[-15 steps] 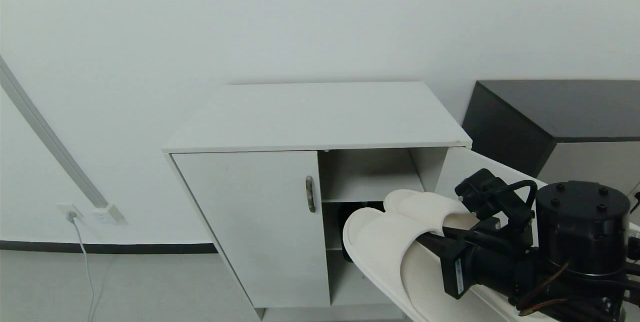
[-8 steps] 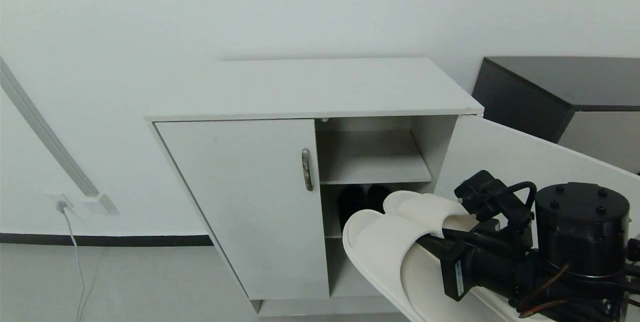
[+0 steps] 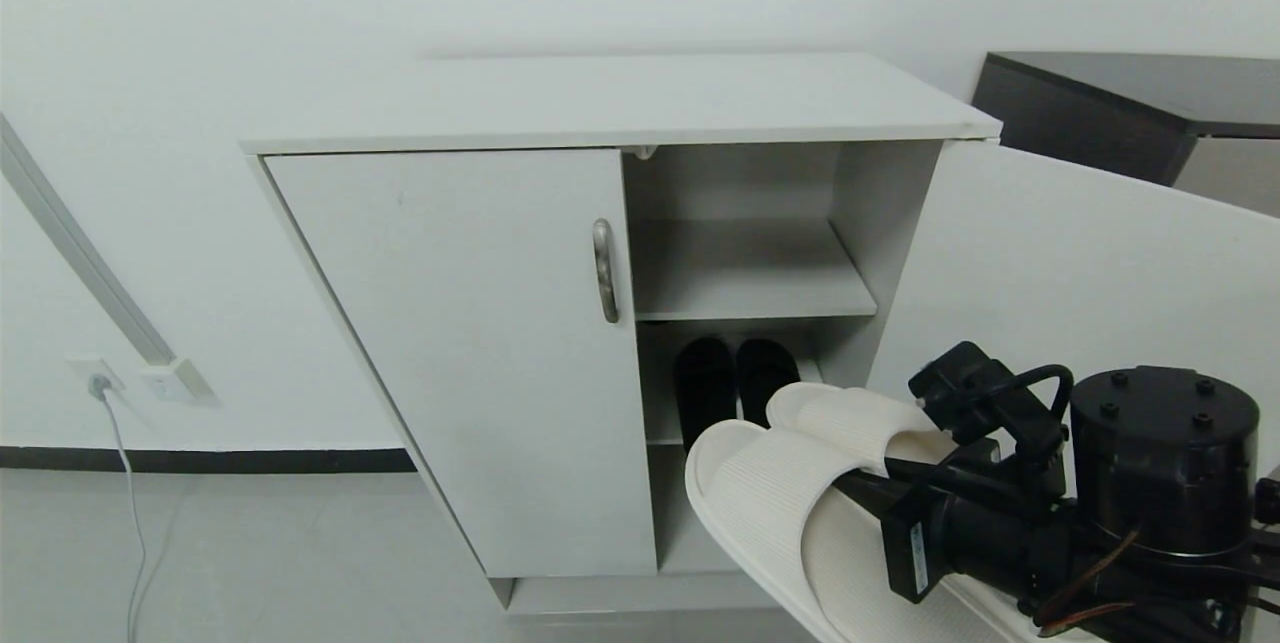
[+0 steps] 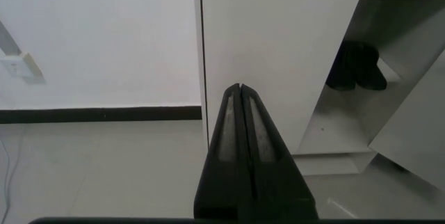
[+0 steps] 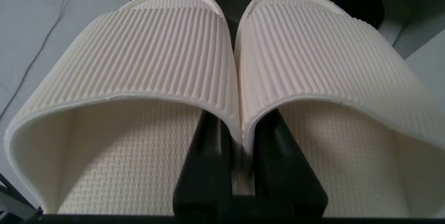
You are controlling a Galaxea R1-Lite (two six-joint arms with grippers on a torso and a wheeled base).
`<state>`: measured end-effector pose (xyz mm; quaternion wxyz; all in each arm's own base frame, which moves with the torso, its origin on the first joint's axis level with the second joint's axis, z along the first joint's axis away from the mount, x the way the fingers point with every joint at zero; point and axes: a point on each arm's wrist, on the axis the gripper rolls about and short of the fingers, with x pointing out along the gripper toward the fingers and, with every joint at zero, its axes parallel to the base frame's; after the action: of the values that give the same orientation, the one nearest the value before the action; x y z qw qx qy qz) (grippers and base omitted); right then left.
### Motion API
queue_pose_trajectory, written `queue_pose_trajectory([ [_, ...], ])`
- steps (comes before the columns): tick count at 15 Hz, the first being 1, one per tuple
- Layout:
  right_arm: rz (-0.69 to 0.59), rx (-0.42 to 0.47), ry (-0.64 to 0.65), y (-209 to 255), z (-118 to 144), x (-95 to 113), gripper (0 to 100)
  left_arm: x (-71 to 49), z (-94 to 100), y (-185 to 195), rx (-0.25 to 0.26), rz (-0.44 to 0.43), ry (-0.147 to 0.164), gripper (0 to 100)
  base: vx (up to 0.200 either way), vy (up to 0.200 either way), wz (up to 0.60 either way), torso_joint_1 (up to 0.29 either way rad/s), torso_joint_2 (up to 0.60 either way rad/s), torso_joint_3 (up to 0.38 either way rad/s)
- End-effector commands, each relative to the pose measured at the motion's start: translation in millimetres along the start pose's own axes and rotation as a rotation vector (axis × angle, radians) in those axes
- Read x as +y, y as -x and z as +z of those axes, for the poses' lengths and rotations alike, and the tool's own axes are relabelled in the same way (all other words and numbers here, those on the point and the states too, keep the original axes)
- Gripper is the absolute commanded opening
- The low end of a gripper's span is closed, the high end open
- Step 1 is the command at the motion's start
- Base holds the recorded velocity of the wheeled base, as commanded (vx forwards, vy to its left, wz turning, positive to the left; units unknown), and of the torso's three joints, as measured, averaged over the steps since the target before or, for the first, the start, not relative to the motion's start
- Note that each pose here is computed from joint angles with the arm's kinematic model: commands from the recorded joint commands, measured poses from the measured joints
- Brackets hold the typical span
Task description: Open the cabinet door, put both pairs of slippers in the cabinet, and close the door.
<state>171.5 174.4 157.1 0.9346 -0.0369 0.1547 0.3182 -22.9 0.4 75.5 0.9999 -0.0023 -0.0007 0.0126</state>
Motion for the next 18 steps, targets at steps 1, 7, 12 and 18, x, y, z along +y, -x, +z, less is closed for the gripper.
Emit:
queue_pose_trajectory([
  [1,0.001,0.001,0.001,-0.3,-0.3,0.5,0,0.0,0.0,-0.1,0.001,0.001,0.001,0,0.0,0.0,0.0,-0.066,0.45,0.364],
  [7,0.001,0.007,0.002,-0.8,-1.7,0.4,0,0.0,0.0,-0.1,0.001,0.001,0.001,0,0.0,0.0,0.0,-0.023,0.39,0.363],
  [12,0.002,0.013,0.003,-0.9,-3.3,0.3,0,0.0,0.0,-0.1,0.001,0.001,0.001,0,0.0,0.0,0.0,0.001,0.04,0.037],
  [18,0.005,-0.002,0.002,-7.9,-5.8,1.5,0,0.0,0.0,-0.1,0.001,0.001,0.0,0,0.0,0.0,0.0,0.0,0.0,0.0],
])
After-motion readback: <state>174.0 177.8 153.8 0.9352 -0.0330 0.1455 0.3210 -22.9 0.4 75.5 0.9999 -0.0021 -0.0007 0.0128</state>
